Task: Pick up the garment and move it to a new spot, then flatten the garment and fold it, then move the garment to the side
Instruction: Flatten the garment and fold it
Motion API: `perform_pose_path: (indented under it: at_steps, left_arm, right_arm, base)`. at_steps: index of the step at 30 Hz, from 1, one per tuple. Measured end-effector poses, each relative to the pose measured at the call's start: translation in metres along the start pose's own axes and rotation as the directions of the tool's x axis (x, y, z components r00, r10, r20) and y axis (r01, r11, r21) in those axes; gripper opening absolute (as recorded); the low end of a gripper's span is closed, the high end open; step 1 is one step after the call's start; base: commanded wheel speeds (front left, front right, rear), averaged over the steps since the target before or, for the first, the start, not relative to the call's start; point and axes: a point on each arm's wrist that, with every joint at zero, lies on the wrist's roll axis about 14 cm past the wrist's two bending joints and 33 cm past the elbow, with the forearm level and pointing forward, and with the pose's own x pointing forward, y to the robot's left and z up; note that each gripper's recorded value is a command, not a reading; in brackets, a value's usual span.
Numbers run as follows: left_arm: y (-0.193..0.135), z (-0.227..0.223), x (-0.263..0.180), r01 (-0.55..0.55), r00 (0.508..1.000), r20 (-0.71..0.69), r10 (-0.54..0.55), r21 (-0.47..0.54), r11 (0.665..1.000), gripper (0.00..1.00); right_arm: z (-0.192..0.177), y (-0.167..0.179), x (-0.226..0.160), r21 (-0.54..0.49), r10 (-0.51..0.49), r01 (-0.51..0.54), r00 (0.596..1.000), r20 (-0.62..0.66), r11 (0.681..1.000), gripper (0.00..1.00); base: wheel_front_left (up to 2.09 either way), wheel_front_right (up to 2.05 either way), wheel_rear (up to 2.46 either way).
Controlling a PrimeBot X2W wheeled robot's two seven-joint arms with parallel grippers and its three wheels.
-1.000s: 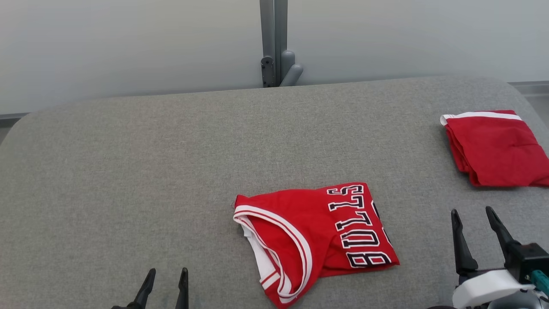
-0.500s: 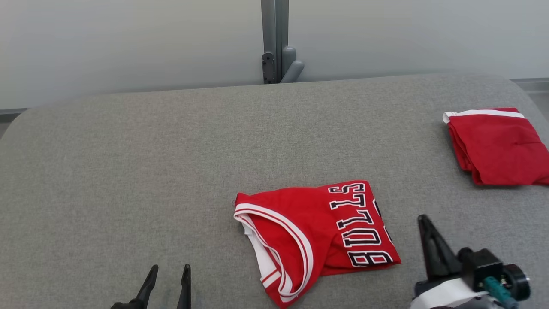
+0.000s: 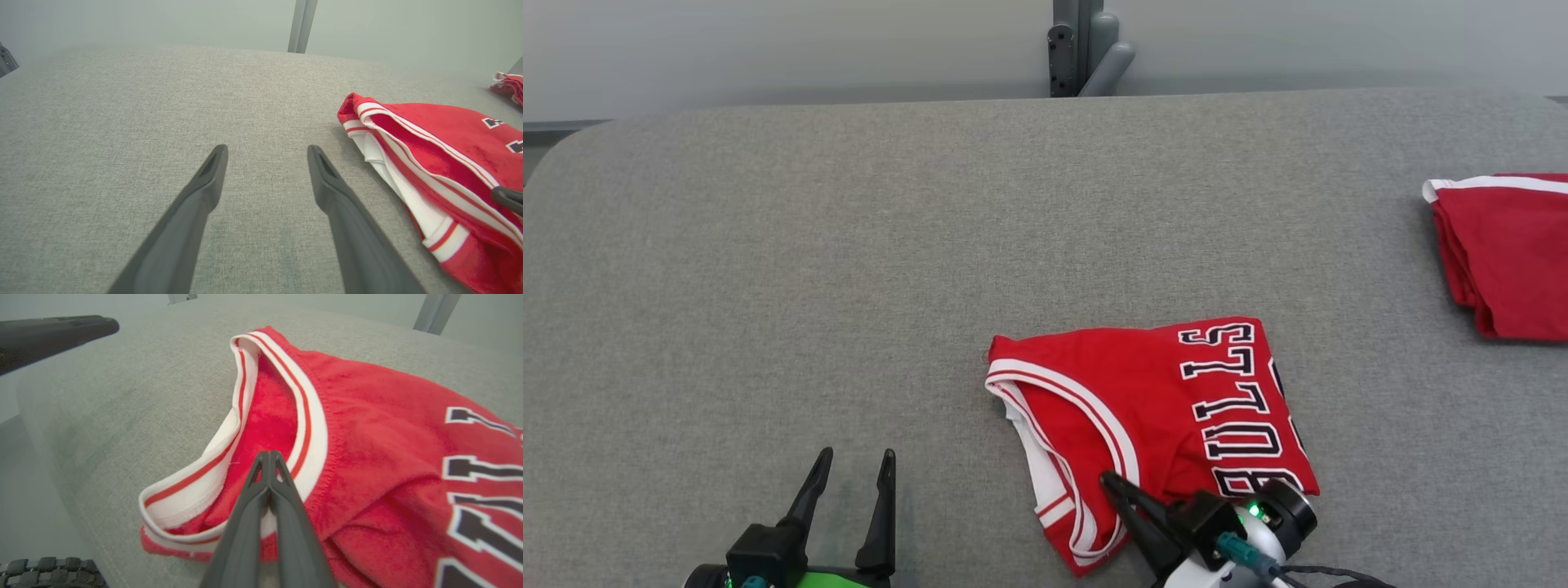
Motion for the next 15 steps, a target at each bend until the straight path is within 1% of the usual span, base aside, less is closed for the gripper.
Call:
perform_pose_path:
  at_steps: [5, 15]
  left_arm:
    - [0.009, -0.004, -0.002, -0.031, 0.999, -0.013, 0.031, -0.002, 1.000, 1.00]
    - [0.019, -0.007, -0.006, -0.067, 0.998, -0.023, 0.066, -0.005, 0.998, 1.00]
  right_arm:
    - [-0.034, 0.020, 0.004, -0.011, 0.109, -0.112, 0.987, -0.117, 0.994, 0.00]
    - [-0.031, 0.043, 0.031, -0.032, 0.234, -0.239, 0.964, -0.129, 0.970, 0.00]
  base:
    - [0.00, 0.00, 0.00]
    - [0.00, 0.00, 0.00]
